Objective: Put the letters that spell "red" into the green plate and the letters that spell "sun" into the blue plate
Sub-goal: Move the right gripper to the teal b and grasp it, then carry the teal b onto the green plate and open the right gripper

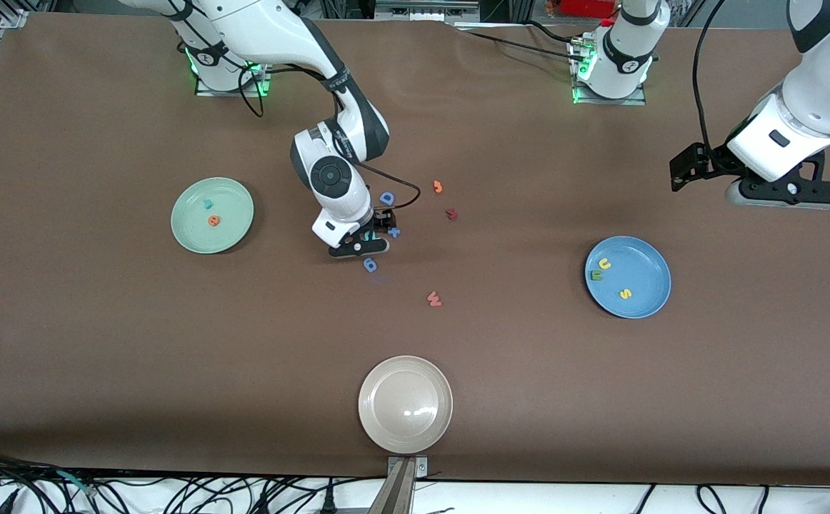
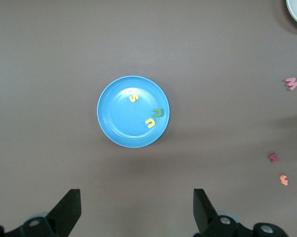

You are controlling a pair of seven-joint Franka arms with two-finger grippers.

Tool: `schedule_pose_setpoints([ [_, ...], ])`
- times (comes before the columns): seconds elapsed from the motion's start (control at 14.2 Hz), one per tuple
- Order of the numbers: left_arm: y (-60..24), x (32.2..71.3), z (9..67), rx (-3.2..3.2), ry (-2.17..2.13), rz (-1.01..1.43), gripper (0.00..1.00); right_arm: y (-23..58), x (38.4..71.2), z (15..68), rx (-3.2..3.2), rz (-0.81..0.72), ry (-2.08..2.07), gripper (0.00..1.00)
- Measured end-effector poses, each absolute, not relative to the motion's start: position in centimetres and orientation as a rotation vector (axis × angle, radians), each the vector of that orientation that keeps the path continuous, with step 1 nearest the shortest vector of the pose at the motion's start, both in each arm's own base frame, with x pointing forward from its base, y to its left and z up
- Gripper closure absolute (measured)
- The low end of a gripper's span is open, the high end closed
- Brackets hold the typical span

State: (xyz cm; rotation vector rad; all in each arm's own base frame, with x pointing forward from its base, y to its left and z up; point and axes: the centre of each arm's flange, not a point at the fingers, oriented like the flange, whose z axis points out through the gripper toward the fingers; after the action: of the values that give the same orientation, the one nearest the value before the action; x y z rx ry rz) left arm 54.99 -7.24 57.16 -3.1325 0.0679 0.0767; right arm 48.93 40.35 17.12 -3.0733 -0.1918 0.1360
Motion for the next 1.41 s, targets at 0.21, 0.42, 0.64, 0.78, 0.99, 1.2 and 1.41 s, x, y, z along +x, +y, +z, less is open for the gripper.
schedule_pose_setpoints([
  [0.21, -7.3, 55.2, 57.4, -3.134, 0.070, 0.069, 0.00, 40.2, 49.1, 17.1, -3.076, 0.132, -0.189, 0.29],
  [0.42, -7.3, 56.0, 57.8, -3.140, 0.070, 0.050, 0.00, 40.5, 49.1, 17.5, -3.071, 0.121, -0.194, 0.64],
  [0.64, -7.3, 56.3, 57.6, -3.141, 0.070, 0.053, 0.00, 40.6, 49.2, 17.8, -3.068, 0.117, -0.194, 0.71],
  [0.78, -7.3, 56.5, 57.3, -3.142, 0.070, 0.061, 0.00, 40.6, 49.1, 17.8, -3.069, 0.117, -0.195, 0.72],
  [0.99, -7.3, 56.6, 57.2, -3.143, 0.071, 0.062, 0.00, 40.3, 49.4, 17.9, -3.073, 0.118, -0.188, 0.72],
  [1.2, -7.4, 56.6, 57.2, -3.143, 0.073, 0.063, 0.00, 37.5, 51.3, 20.0, -3.109, 0.176, -0.123, 0.72],
  [1.41, -7.4, 56.6, 57.2, -3.143, 0.073, 0.063, 0.00, 32.8, 53.5, 25.6, -3.127, 0.286, -0.043, 0.72],
])
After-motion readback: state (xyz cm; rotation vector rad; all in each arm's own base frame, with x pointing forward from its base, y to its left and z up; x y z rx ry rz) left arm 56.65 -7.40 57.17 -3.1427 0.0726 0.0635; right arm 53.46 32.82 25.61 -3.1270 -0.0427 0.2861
